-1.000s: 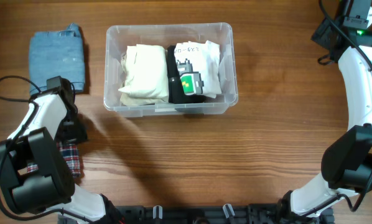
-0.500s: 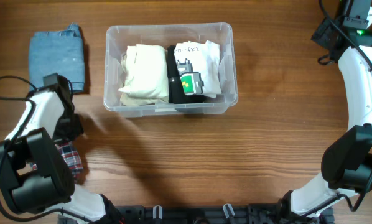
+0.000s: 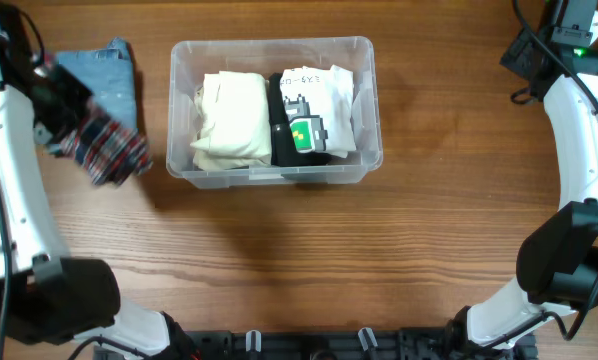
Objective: Pack container
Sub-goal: 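Lift the plaid cloth with the left gripper and carry it over the box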
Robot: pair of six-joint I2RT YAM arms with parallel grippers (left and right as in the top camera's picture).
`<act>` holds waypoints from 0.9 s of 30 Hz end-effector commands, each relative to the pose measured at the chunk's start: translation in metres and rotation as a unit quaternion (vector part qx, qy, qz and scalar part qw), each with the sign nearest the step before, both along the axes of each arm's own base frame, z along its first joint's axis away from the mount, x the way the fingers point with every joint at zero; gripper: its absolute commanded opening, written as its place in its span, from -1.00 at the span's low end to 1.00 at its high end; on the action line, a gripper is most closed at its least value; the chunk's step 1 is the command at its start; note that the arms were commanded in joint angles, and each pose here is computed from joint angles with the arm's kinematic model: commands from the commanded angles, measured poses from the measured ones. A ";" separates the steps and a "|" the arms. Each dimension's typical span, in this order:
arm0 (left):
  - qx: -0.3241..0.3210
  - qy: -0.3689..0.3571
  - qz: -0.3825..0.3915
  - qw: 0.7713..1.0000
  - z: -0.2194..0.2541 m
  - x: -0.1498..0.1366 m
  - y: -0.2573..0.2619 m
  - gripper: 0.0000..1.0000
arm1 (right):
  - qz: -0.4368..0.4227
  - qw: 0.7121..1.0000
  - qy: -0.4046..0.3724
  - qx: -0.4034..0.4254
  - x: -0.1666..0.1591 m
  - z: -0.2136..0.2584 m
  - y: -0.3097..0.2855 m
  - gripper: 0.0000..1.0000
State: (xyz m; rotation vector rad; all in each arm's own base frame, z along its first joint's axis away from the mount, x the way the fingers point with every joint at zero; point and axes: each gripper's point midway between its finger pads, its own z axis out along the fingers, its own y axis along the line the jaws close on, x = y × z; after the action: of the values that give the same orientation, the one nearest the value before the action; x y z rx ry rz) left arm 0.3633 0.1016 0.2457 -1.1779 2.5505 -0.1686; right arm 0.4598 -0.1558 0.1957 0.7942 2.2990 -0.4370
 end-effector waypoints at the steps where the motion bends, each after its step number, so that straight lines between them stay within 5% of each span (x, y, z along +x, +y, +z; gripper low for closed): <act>1: -0.094 -0.119 -0.057 0.987 0.074 0.007 -0.075 -0.92 | 0.002 1.000 0.009 0.003 0.001 -0.009 0.002 1.00; 12: -0.052 -0.276 -0.183 0.942 0.159 0.001 -0.176 -0.92 | 0.002 1.000 0.009 0.003 0.001 -0.009 0.002 0.99; 17: 0.036 -0.224 -0.177 0.958 0.127 0.006 -0.196 -0.93 | 0.002 1.000 0.009 0.003 0.001 -0.009 0.002 0.99; 27: 0.106 -0.076 -0.172 0.976 0.029 0.036 -0.207 -0.93 | 0.002 1.000 0.009 0.003 0.001 -0.009 0.002 1.00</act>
State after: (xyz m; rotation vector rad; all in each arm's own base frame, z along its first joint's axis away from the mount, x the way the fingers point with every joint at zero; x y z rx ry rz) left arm 0.3823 -0.1161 0.2900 -0.5510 2.5623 -0.1879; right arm 0.4598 -0.1558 0.1957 0.7942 2.2994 -0.4371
